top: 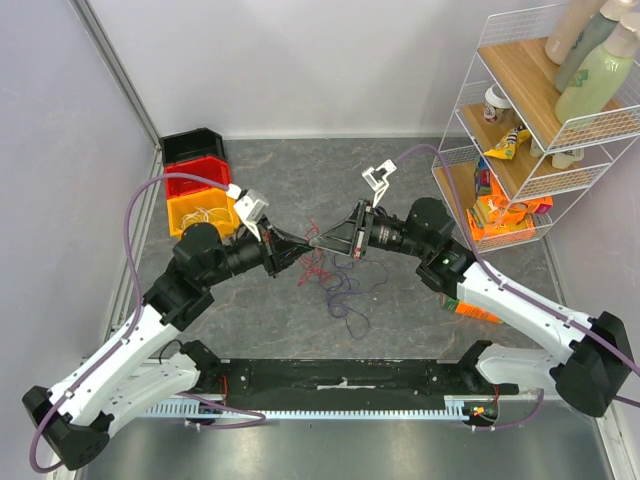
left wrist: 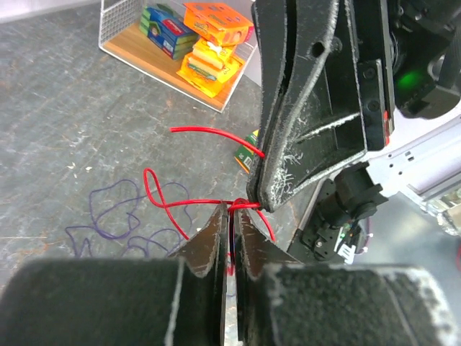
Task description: Untangle the cables
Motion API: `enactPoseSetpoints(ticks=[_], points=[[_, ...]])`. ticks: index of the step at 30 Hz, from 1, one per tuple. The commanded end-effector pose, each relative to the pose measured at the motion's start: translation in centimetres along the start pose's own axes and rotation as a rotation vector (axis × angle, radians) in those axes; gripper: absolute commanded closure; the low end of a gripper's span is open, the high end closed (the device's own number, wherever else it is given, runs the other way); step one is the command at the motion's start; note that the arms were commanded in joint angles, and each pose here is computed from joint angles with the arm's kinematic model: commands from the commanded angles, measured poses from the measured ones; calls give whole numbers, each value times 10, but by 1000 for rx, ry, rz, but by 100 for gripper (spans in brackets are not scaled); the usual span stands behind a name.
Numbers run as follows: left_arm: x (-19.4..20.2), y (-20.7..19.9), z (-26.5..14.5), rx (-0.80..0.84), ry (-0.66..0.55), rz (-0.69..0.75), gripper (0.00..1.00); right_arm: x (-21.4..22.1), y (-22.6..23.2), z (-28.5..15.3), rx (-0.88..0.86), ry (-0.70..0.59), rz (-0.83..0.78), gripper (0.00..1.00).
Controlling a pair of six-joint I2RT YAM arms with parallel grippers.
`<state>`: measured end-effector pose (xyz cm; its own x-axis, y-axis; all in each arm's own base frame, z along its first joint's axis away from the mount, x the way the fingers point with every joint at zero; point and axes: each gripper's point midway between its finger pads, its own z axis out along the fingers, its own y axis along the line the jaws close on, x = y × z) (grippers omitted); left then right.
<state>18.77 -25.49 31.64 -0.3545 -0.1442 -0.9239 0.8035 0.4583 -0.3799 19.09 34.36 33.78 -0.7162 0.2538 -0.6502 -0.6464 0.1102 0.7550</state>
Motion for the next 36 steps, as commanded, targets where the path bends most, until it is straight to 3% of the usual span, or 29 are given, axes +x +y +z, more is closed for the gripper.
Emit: enactPoseSetpoints(ticks=[1, 5, 12, 16, 20, 26, 29, 32, 36], points=[[-16, -3, -12, 1, -87, 140, 92, 11, -6, 8, 58, 110, 71, 100], [-20, 1, -21, -29, -130, 201, 90, 22, -16, 11, 105, 196, 105, 100], [-17, 0, -30, -30, -148, 233, 64, 18, -16, 16, 102, 191, 123, 100], [-20, -4, -23, 3, -178, 185, 54, 17, -7, 19, 42, 190, 130, 100], [-18, -7, -15, 43, -179, 154, 50, 17, -2, 21, 7, 192, 151, 100], [-10, -11, -12, 77, -155, 153, 52, 11, 3, 17, -8, 150, 152, 100], [-18, -7, -25, 29, -215, 153, 54, 6, 0, 13, 31, 129, 121, 100], [-28, 2, -44, -67, -288, 146, 49, 3, -5, 13, 62, 125, 82, 100], [-32, 40, -74, -338, -326, 40, 48, 11, -15, 18, 74, 153, 43, 100]])
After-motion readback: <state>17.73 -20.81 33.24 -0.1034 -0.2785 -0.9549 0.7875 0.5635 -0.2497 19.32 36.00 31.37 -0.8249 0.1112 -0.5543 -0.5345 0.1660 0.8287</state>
